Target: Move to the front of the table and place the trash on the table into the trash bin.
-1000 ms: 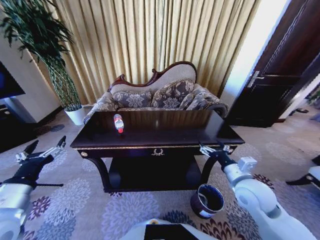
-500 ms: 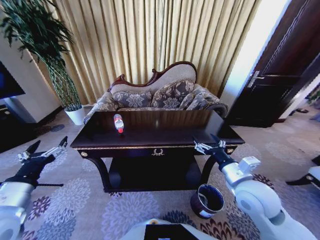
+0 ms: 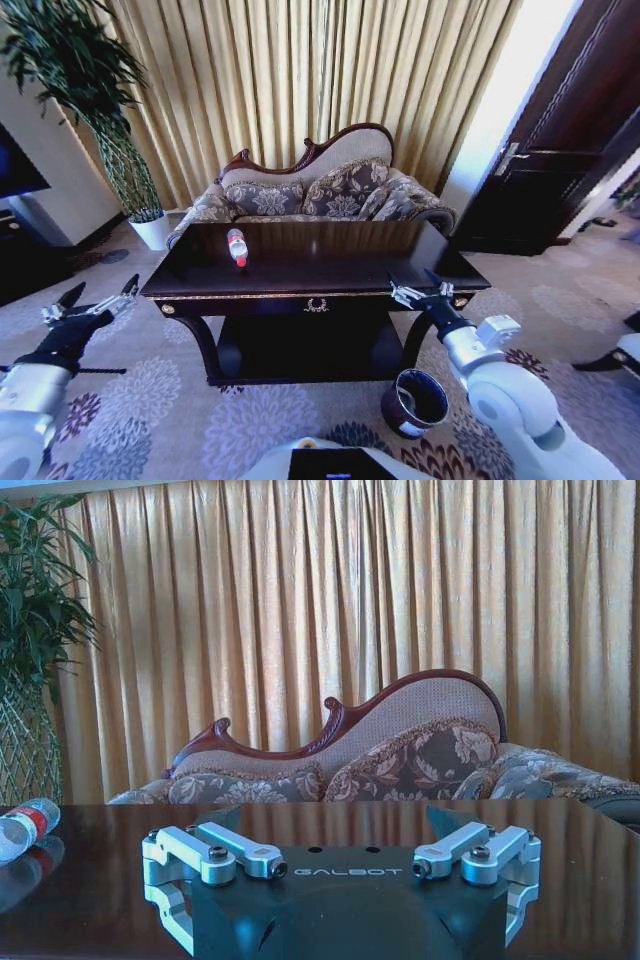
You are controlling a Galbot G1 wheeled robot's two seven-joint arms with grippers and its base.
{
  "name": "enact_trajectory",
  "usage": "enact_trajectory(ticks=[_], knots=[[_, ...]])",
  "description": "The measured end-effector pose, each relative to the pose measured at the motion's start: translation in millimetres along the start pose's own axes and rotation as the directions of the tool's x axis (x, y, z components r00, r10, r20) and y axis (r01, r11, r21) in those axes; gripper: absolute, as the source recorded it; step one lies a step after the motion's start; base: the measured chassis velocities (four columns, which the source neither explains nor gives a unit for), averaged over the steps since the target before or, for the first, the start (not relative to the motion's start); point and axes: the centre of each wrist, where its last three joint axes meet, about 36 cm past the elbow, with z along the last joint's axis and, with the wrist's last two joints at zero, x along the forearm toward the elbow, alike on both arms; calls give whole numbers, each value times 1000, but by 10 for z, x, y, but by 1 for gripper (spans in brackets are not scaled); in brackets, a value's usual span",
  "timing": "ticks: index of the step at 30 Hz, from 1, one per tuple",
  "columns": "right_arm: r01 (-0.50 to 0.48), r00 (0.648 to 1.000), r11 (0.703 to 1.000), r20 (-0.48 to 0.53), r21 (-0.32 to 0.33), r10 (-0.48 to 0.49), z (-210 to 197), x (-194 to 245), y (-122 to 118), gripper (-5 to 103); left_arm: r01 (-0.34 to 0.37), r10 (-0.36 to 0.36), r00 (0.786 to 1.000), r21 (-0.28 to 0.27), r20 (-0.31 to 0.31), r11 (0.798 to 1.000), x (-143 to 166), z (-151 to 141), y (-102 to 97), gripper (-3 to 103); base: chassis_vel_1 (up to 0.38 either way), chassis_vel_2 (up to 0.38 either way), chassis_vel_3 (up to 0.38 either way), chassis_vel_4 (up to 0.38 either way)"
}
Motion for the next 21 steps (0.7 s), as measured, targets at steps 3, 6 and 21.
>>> enact_trajectory(ticks=[3, 6, 21], knots=[[0, 1000, 1000, -2, 0, 0, 5, 0, -1, 100, 0, 0, 1000, -1, 0, 1000, 0, 0, 0, 100, -57, 54, 72, -54], [1, 1000, 1000, -4, 1, -1, 8, 2, -1, 100, -1, 1, 1000, -1, -1, 1000, 0, -1, 0, 100, -67, 66, 60, -59], [6, 1000, 1000, -7, -1, -6, 5, 21, 15, 100, -1, 1, 1000, -2, -1, 1000, 0, 3, -2, 100, -82, 92, 83, -91]])
